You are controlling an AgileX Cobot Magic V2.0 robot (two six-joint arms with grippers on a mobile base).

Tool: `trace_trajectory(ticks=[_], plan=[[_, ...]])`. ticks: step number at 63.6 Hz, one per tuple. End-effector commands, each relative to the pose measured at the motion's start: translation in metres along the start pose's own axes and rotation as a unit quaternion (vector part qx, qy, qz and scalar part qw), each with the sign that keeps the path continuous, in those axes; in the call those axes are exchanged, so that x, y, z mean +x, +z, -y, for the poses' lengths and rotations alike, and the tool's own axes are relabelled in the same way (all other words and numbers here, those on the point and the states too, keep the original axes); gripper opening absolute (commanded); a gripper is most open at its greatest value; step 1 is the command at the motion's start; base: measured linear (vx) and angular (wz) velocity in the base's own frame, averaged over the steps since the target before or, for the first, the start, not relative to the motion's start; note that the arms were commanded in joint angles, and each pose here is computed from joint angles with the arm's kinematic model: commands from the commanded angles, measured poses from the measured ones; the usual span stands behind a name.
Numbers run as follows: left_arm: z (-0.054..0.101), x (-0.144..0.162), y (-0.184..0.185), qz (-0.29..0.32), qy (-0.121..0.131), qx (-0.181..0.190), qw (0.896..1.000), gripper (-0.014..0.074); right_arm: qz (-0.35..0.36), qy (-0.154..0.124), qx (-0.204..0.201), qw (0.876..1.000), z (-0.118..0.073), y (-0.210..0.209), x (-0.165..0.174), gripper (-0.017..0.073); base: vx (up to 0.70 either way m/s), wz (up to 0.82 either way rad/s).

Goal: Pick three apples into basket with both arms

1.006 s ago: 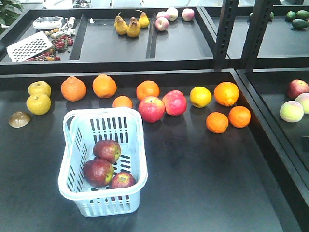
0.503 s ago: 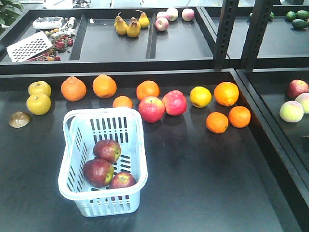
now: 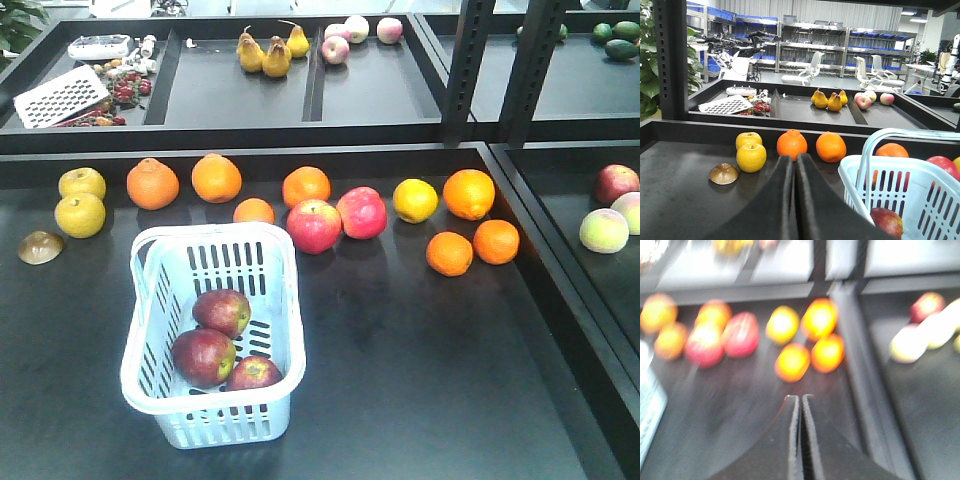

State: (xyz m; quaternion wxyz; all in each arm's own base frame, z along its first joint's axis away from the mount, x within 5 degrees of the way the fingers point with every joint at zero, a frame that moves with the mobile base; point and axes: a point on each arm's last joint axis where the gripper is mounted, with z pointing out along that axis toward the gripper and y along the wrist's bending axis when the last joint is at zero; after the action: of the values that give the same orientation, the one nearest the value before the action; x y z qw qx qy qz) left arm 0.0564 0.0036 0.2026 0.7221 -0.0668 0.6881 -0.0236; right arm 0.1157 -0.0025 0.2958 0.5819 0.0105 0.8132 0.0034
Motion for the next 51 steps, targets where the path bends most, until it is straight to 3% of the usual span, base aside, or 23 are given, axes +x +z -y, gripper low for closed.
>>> trace_trajectory(ticks=[1, 10, 16, 30, 51], plan=[[0.0, -0.006, -0.001, 0.045, -0.008, 0.003, 0.999, -0.0007, 0.078, -0.004, 0.019, 0.997, 0.003, -0.013, -0.001, -0.0008, 0.0, 0.0], [0.0, -0.006, -0.001, 0.045, -0.008, 0.003, 0.999, -0.0007, 0.115, 0.004, 0.023, 0.993, 0.003, -0.025, 0.019, -0.0008, 0.0, 0.0], [0.0, -0.006, -0.001, 0.045, -0.008, 0.003, 0.999, -0.0007, 0.136, -0.003, 0.005, 0.991, 0.0, -0.027, 0.03, -0.0008, 0.0, 0.0], [0.0, -0.006, -0.001, 0.045, -0.008, 0.003, 0.999, -0.0007, 0.2, -0.062, -0.061, 0.976, -0.01, -0.03, 0.05, -0.0008, 0.0, 0.0], [0.0, -0.006, -0.001, 0.045, -0.008, 0.003, 0.999, -0.0007, 0.245, -0.043, -0.071, 0.966, -0.009, -0.034, 0.09, -0.0008, 0.0, 0.0]])
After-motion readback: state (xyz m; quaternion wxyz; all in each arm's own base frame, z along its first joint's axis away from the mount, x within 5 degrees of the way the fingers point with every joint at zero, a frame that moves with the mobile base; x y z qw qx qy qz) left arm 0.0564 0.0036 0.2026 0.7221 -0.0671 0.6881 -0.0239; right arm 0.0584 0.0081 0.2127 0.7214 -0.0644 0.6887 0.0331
